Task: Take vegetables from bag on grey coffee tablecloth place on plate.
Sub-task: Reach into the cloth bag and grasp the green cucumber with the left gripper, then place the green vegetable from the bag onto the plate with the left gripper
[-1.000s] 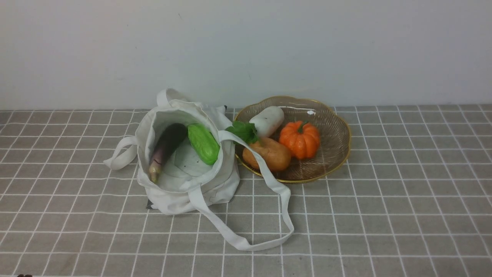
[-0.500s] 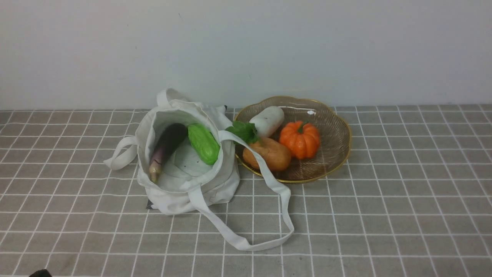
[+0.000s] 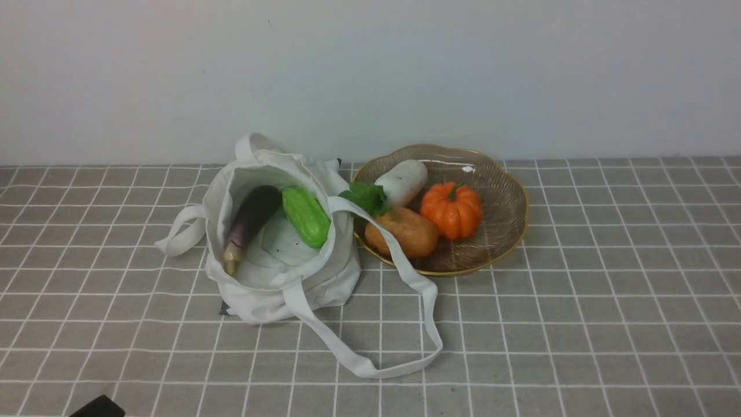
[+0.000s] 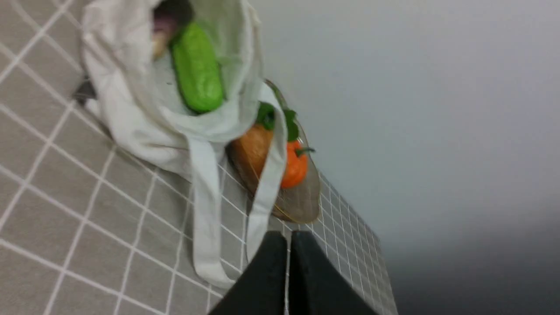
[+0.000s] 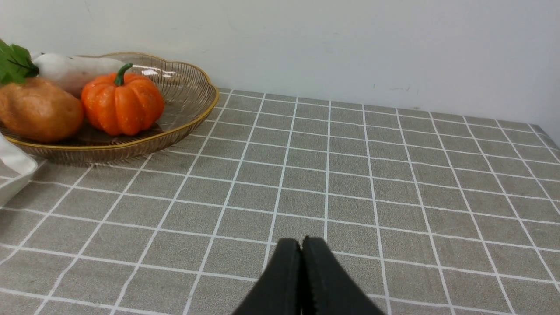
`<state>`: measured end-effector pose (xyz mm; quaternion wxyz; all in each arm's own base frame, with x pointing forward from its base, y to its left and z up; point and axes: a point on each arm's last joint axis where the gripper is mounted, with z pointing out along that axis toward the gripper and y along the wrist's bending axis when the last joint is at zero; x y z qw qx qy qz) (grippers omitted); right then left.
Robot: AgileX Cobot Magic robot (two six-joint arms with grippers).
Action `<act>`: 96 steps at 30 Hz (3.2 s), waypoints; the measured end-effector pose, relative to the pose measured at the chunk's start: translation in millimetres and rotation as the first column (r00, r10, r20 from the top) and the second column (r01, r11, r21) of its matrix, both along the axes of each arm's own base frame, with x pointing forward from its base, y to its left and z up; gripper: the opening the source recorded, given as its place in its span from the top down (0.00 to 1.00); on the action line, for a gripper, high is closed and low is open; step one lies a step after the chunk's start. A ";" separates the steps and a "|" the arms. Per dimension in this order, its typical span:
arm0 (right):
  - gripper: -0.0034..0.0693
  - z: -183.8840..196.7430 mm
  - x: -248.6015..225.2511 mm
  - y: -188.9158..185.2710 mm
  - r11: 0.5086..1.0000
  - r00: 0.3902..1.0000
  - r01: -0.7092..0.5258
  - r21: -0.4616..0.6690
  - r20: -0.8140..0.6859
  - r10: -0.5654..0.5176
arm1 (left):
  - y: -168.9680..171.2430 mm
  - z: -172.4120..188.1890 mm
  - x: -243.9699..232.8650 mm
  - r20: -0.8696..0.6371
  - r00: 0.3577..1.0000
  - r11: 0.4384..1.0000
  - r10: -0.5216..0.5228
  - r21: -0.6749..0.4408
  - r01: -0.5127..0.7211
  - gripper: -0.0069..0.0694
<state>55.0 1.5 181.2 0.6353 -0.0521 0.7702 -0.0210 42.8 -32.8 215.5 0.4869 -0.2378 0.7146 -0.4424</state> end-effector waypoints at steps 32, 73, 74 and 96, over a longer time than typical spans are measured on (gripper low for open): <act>0.97 0.0 0.0 0.0 1.000 1.000 0.000 0.000 0.000 0.000 | -73.9 3.6 340.1 -0.741 0.602 0.583 -0.299 0.358 0.730 0.30; 0.97 0.0 0.0 0.0 1.000 1.000 0.000 0.000 0.000 0.000 | -91.9 -19.0 398.9 -0.726 0.657 0.624 -0.202 0.422 0.658 0.44; 0.97 0.0 0.0 0.0 1.000 1.000 0.000 0.000 0.000 0.000 | -91.3 -17.5 397.5 -0.732 0.651 0.616 -0.201 0.422 0.665 0.44; 0.97 0.0 0.0 0.0 1.000 1.000 0.000 0.000 0.000 0.000 | -161.0 105.4 327.8 -0.666 0.630 0.364 -0.399 0.515 0.776 0.44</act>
